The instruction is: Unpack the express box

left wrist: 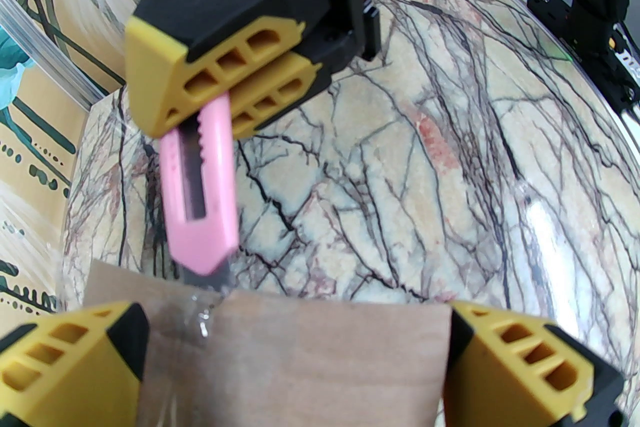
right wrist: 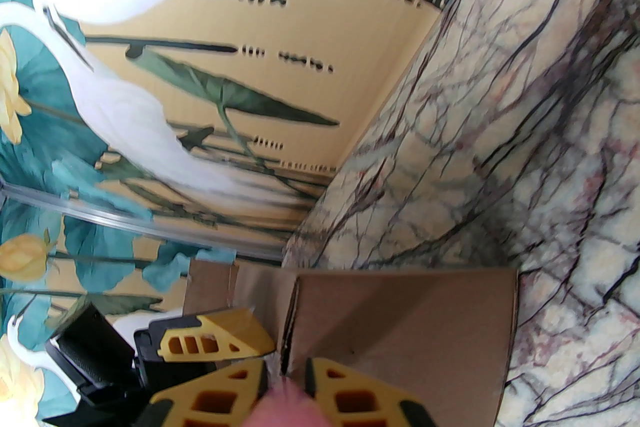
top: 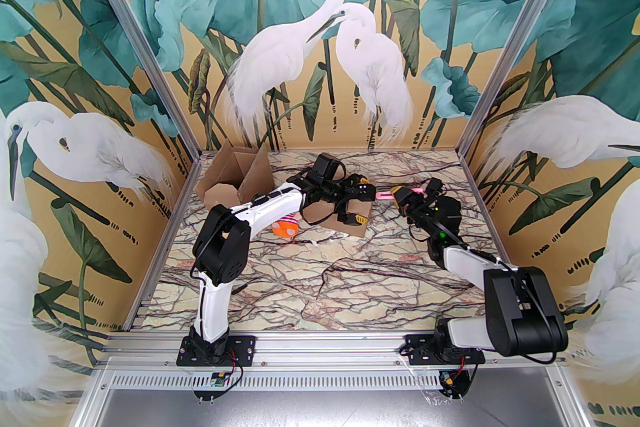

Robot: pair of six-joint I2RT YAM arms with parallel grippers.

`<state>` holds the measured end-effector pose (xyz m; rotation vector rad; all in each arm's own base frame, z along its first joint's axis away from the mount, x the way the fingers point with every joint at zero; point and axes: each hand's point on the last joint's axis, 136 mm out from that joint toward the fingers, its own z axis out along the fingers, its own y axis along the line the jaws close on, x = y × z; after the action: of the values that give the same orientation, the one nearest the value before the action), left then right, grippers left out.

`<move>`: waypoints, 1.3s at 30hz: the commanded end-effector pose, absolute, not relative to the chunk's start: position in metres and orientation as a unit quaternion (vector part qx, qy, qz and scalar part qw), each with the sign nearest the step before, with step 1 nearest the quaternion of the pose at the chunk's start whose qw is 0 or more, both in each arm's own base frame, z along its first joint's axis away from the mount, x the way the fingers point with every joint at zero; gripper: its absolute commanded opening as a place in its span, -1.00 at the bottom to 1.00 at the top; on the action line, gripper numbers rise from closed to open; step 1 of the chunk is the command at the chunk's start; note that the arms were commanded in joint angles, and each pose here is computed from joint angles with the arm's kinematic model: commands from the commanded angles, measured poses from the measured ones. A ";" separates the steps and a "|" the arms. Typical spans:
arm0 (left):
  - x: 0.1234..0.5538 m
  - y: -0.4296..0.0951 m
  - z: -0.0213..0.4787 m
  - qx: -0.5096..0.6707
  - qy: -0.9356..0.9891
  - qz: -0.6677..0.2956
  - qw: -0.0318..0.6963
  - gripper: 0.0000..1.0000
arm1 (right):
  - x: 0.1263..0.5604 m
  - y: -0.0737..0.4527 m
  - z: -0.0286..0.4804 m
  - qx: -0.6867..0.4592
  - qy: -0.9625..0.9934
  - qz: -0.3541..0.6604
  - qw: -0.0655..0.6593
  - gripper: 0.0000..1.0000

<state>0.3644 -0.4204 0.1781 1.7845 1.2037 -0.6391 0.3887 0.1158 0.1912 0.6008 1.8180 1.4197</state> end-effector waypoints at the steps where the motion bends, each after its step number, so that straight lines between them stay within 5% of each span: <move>1: 0.396 -0.411 0.187 0.706 0.498 -0.208 0.459 0.95 | 0.361 0.148 0.180 0.167 0.735 0.592 0.287 -1.00; 19: 0.440 -0.413 0.210 0.616 0.573 -0.214 0.497 0.89 | 0.346 0.139 0.168 0.235 0.728 0.585 0.271 -1.00; 29: 0.378 -0.403 0.191 0.706 0.506 -0.244 0.432 0.97 | 0.355 0.138 0.172 0.214 0.749 0.569 0.263 -1.00; 39: 0.398 -0.400 0.184 0.704 0.510 -0.191 0.456 0.96 | 0.350 0.153 0.168 0.154 0.768 0.581 0.221 -1.00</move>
<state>0.3562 -0.4105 0.1760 1.7954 1.2636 -0.6945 0.3819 0.1248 0.1862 0.5516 1.9577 1.4665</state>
